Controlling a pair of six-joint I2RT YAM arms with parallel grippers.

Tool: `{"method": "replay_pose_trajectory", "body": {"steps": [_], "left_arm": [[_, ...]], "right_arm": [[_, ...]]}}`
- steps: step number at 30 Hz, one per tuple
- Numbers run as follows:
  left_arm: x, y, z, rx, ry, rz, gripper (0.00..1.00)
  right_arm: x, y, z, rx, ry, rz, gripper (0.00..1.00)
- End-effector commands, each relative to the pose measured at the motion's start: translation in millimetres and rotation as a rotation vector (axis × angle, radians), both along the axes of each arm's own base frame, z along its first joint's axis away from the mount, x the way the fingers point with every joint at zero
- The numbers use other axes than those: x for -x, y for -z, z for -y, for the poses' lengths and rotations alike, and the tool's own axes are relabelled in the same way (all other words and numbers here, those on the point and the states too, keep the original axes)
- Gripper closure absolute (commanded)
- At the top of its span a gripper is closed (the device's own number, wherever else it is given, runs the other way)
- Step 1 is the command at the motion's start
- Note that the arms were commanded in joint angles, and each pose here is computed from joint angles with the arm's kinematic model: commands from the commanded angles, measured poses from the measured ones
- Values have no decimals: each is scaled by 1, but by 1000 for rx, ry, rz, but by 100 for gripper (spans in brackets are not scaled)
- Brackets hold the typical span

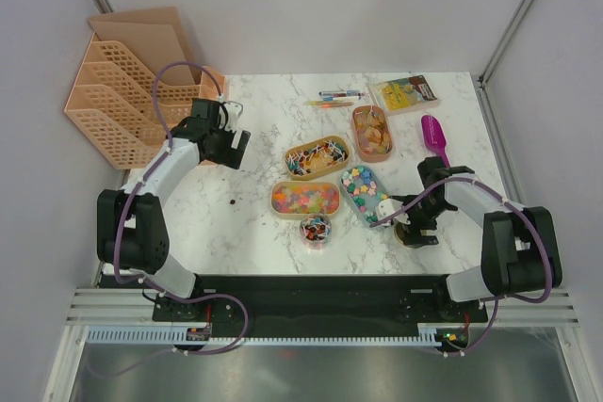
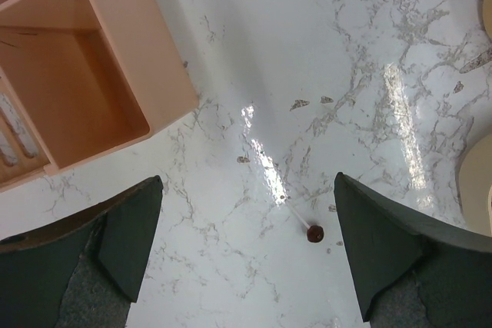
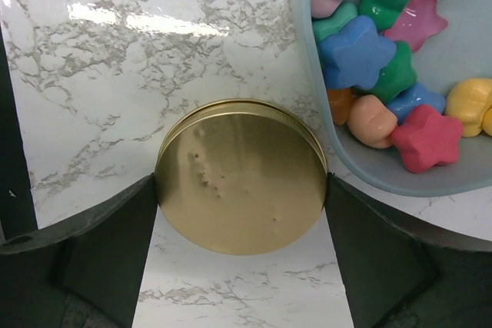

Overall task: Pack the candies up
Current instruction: Pick up the bottle lid at the center of the board, then close the bottle lid on the packing bottle.

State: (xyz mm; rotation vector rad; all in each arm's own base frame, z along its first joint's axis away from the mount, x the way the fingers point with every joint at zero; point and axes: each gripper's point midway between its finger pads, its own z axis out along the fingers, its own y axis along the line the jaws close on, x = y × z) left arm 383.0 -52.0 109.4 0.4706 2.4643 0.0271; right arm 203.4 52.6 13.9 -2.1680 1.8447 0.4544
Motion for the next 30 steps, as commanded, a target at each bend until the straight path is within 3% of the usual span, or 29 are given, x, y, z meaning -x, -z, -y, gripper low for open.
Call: {"method": "replay_pose_trajectory", "body": {"steps": [1,9,15,24,30], "left_arm": [[-14,-16,0,-14,16,52,0],[-17,-12,3,-2,13,51,0],[-18,-4,4,16,-10,49,0],[-4,7,5,40,-34,24,0],[8,-4,-24,-23,-136,71,0]], "right_arm": [[-8,-9,-1,1,36,17,10],[-9,-56,-2,-16,67,103,15],[-29,-129,-33,-125,37,243,9],[-29,-136,-150,-192,-167,207,8],[-22,-123,-219,-211,-284,168,10]]}}
